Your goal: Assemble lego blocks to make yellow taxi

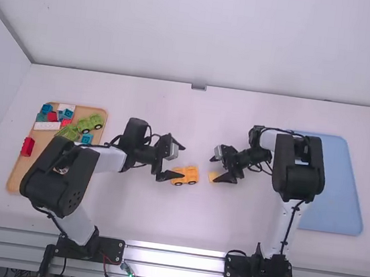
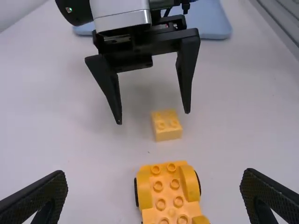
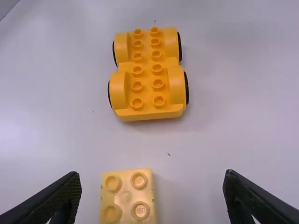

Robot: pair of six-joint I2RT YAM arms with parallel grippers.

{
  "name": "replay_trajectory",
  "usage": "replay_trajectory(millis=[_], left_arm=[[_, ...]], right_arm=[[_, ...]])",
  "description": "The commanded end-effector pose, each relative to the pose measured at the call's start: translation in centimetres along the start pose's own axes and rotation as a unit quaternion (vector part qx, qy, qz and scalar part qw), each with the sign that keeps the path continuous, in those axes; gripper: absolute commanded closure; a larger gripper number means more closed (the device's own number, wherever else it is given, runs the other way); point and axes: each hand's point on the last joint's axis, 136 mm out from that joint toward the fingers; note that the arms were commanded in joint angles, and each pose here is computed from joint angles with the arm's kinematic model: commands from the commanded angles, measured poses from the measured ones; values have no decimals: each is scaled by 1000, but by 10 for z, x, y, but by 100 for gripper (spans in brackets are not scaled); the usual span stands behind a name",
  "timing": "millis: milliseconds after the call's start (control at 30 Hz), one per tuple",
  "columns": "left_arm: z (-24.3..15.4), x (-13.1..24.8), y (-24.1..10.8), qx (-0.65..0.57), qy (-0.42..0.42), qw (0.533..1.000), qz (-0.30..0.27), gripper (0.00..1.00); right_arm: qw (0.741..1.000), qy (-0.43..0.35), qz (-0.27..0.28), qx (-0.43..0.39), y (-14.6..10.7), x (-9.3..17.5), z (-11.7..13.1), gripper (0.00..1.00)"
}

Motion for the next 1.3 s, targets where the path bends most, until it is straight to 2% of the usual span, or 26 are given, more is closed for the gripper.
replay_trajectory(millis=[0, 233, 300, 367, 467, 500, 567, 633, 700, 767, 933, 1133, 1267], left_arm=[[1, 2, -8, 48, 14, 999, 13, 1], [0, 0, -11, 56, 20, 998, 18, 1], [0, 0, -10, 56, 20, 998, 17, 1], [2, 0, -9, 59, 19, 998, 19, 1], [2, 0, -9, 59, 19, 998, 18, 1], [1, 0, -10, 60, 19, 998, 19, 1], [1, 0, -9, 60, 18, 998, 19, 1], [1, 0, -9, 59, 19, 998, 19, 1], [1, 0, -10, 60, 18, 998, 19, 1], [-3, 0, -13, 72, 12, 997, 24, 1], [-19, -1, -24, 64, -14, 997, 42, 1], [-32, -18, -50, 54, -20, 995, 85, 1], [-38, -29, -60, 41, -24, 995, 86, 1]], right_arm=[[1000, 11, -12, -6, -5, -4, 9, 21], [999, -24, -41, 2, -22, -9, 8, 22], [999, -32, -43, 1, -26, -12, 7, 26], [998, -38, -43, 0, -30, -16, 7, 35], [998, -38, -43, 1, -30, -16, 7, 41], [998, -38, -41, 0, -30, -15, 6, 49], [998, -38, -42, 0, -29, -15, 6, 52], [998, -38, -42, 1, -29, -15, 6, 63], [998, -37, -42, -1, -29, -15, 6, 66], [998, -38, -50, -2, -26, -14, 5, 74], [998, -30, -57, -11, -10, -4, 12, 81], [997, -37, -67, 19, 19, 6, 17, 84], [997, -48, -65, 13, 35, 6, 14, 84]])
Point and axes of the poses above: each hand's point on the last joint's axis, 136 mm out from that joint toward the fingers, its own x axis back along the fingers, its own z axis along the line the jaws close on, y = z × x, and after that the axes turned 13 degrees about -x, right-handed
